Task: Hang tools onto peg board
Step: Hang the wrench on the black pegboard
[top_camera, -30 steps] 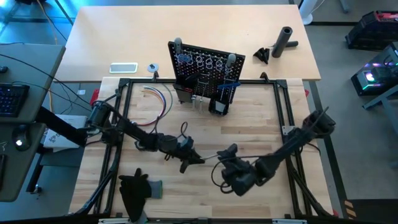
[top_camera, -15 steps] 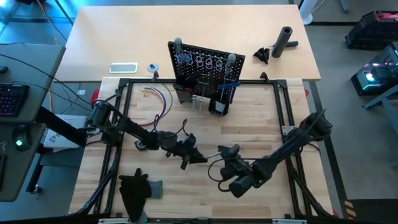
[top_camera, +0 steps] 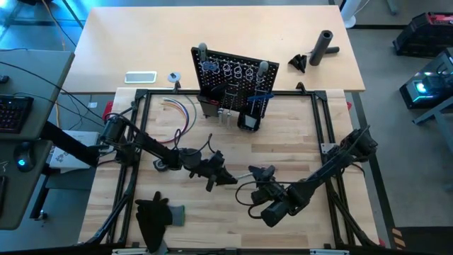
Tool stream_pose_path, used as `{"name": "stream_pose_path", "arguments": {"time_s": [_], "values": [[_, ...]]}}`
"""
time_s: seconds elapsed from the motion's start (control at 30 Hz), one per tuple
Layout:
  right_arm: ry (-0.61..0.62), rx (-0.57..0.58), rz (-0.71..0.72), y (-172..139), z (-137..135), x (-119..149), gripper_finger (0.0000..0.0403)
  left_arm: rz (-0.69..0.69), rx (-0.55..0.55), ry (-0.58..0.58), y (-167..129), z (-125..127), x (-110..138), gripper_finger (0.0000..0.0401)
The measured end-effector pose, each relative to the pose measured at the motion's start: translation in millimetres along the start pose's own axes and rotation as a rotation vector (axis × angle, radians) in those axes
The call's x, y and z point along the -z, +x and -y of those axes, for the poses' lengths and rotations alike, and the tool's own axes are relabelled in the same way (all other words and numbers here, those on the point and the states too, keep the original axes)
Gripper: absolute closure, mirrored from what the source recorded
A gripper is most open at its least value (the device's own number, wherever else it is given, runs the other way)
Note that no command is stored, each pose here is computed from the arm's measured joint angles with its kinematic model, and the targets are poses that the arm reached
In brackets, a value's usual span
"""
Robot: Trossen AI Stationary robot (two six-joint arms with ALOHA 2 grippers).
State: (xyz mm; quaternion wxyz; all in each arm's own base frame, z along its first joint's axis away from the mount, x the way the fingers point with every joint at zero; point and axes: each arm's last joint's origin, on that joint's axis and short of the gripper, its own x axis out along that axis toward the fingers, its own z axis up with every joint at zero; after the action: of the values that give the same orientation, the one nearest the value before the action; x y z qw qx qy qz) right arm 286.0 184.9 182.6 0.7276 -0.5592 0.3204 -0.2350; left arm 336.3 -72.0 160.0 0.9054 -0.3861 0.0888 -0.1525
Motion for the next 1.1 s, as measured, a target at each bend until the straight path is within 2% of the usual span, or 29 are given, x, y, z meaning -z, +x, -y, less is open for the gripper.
{"name": "stream_pose_path", "arguments": {"time_s": [0.2, 0.53, 0.63, 0.77, 1.03, 1.1], "values": [[0.028, -0.002, 0.002, -0.1, 0.2, -0.4, 0.0357, 0.011, 0.000, 0.018, -0.7, -0.4, -0.8, 0.0385], [-0.015, 0.073, -0.001, -8.9, 0.5, -1.0, 0.0278, 0.041, 0.002, 0.038, -1.6, -2.9, -6.5, 0.0386], [-0.016, 0.099, -0.010, -9.5, 1.2, -0.7, 0.0270, 0.057, 0.011, 0.040, -1.8, -2.5, -8.5, 0.0386], [-0.016, 0.102, -0.012, -8.8, 1.5, -1.0, 0.0290, 0.058, 0.011, 0.037, -1.8, -2.5, -8.7, 0.0386], [-0.048, 0.084, -0.029, -1.6, 2.3, 0.8, 0.0383, 0.058, 0.012, 0.011, -1.7, -2.1, -8.3, 0.0386], [-0.047, 0.072, -0.027, -0.5, 2.2, 0.7, 0.0388, 0.062, 0.024, 0.009, -2.1, -1.4, -8.7, 0.0382]]}}
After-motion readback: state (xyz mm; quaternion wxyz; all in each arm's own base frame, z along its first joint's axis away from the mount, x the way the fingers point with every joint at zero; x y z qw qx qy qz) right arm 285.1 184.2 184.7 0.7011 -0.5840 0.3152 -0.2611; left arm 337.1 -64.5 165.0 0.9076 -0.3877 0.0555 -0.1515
